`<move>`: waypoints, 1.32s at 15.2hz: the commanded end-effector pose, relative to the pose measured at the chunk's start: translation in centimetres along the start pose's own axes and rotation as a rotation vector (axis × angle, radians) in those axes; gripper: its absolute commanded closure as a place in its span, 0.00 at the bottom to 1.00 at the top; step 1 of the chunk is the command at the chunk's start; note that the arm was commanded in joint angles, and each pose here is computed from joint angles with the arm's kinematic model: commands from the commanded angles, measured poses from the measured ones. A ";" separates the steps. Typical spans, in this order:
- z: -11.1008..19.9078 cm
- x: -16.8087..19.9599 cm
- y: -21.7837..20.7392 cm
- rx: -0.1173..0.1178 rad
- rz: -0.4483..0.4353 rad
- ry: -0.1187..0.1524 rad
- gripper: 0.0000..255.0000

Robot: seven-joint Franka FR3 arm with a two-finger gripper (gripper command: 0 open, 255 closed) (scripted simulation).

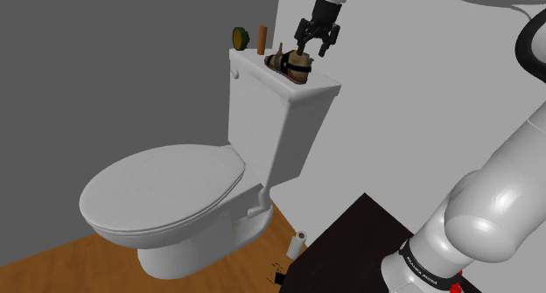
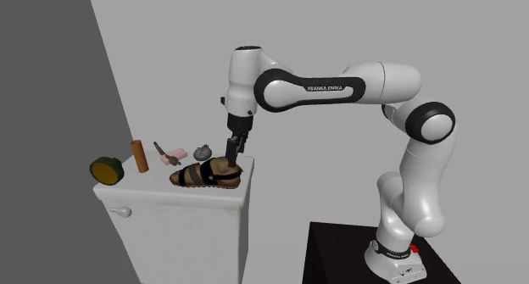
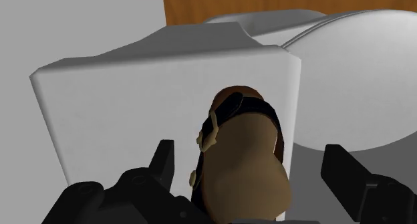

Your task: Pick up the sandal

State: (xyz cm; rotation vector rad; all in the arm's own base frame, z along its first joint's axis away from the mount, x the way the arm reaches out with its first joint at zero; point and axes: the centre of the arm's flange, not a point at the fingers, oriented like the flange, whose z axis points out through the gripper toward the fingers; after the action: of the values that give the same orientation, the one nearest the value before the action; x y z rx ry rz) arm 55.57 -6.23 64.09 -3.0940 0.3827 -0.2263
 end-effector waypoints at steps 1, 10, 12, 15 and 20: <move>0.6 0.7 -0.1 0.002 0.002 0.002 0.00; 4.0 0.3 0.0 0.002 0.002 0.002 1.00; 4.0 0.3 0.0 0.002 0.002 0.002 1.00; 4.0 0.3 0.0 0.002 0.002 0.002 1.00; 3.5 0.3 0.0 0.002 0.002 0.002 1.00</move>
State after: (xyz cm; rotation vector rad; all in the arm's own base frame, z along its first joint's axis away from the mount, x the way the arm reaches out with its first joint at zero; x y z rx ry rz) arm 56.44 -6.34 60.43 -3.0918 0.3852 -0.2300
